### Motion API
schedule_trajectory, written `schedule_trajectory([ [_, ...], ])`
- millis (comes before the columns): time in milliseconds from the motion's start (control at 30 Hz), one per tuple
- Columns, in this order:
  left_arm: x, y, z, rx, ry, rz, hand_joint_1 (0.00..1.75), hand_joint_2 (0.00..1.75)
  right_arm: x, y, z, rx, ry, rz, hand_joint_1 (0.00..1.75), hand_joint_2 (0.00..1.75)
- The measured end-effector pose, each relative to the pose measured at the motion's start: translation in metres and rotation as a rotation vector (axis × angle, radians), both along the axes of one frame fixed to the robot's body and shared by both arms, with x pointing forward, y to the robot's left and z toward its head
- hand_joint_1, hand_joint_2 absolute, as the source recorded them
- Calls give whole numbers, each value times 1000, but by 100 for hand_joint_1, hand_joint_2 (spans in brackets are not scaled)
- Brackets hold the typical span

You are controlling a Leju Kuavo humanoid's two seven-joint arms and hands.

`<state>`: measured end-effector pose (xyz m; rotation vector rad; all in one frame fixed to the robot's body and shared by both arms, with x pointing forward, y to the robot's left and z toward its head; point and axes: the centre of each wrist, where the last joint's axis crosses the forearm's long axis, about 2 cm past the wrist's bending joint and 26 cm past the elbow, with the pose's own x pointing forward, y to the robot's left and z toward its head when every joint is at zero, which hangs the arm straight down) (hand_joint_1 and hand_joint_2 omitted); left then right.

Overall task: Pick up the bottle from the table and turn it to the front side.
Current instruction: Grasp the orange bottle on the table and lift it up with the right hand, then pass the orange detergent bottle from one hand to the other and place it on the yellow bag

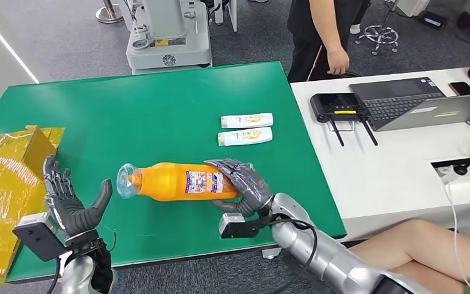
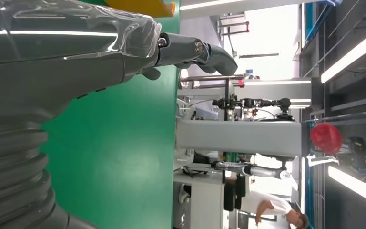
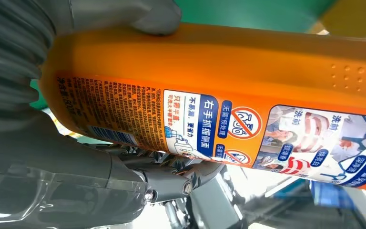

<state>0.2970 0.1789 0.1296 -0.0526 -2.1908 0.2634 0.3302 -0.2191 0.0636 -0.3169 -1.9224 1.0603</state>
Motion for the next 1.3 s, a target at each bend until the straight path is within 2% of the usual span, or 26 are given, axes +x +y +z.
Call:
schedule_trajectory([
  [267,0,-1,0,-2,-2,-7,0,175,-31,23,-5,166,2,-33,175,175],
  [533,0,-3,1,9,-7,-26,0,175,-38,30,-1,237,6,-60,175,175],
  [633,-1,-8,1,25,-13,-60,0,175,-30,32,4,298,51,-58,175,175],
  [800,1,-25,3,54,-26,-139,0,175,-1,25,15,369,154,9,175,175],
  [1033,5,-39,6,102,-43,-228,0,175,24,19,20,315,203,29,175,175],
  [1300,16,-58,15,147,-51,-386,0,175,40,43,29,279,276,118,175,175],
])
